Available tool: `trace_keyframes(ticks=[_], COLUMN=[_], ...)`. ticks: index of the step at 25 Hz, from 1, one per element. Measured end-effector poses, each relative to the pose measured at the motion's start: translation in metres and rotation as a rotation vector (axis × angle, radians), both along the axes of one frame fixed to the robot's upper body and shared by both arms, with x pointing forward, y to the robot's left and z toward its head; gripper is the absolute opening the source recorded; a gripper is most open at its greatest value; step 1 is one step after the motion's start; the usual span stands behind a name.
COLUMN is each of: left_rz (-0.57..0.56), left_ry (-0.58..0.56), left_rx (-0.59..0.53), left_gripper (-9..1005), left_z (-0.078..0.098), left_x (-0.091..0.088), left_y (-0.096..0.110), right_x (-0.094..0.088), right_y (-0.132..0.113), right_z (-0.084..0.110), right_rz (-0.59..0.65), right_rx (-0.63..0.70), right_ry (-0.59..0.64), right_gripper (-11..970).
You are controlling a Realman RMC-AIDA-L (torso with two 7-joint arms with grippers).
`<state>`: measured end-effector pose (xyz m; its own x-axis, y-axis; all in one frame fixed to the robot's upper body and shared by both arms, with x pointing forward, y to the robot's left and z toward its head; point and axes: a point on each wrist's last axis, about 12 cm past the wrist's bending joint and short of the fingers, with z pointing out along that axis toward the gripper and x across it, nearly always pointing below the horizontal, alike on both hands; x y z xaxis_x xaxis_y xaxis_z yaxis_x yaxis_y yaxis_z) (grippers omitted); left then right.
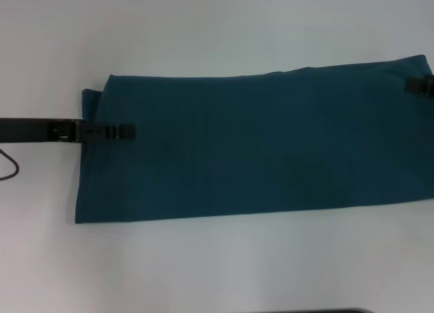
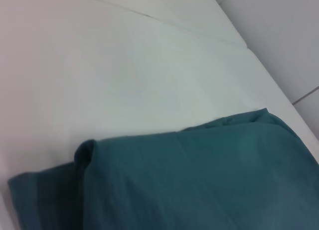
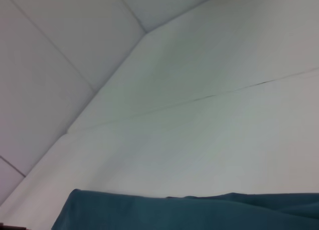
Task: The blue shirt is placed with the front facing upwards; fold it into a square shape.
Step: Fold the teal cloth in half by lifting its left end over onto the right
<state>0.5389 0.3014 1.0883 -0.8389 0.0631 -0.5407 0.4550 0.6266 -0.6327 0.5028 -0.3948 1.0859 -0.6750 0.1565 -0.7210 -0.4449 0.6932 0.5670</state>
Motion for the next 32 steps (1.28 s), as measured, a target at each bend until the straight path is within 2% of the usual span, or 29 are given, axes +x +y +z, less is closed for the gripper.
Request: trace_keyframes(ticks=[6, 15, 32], left_rz=[0.011, 0.034, -0.013], left_ry=[0.035, 0.061, 0.078], left_rx=[0.011, 0.030, 0.071], left_gripper=[825, 829, 829], left_z=[-0.007, -0.011, -0.019], left_x=[-0.005, -0.014, -0.012], left_y=[0.005, 0.020, 0.009], right_x=[0.009, 0.010, 0.012], right_y=[0.007, 0.012, 0.012], right_z=[0.001, 0.000, 0.003], right_rz=[0.006, 0.006, -0.002], right_rx=[-0.001, 0.020, 0.033], right_ry=[-0.005, -0.011, -0.021], right_gripper=[908, 885, 882])
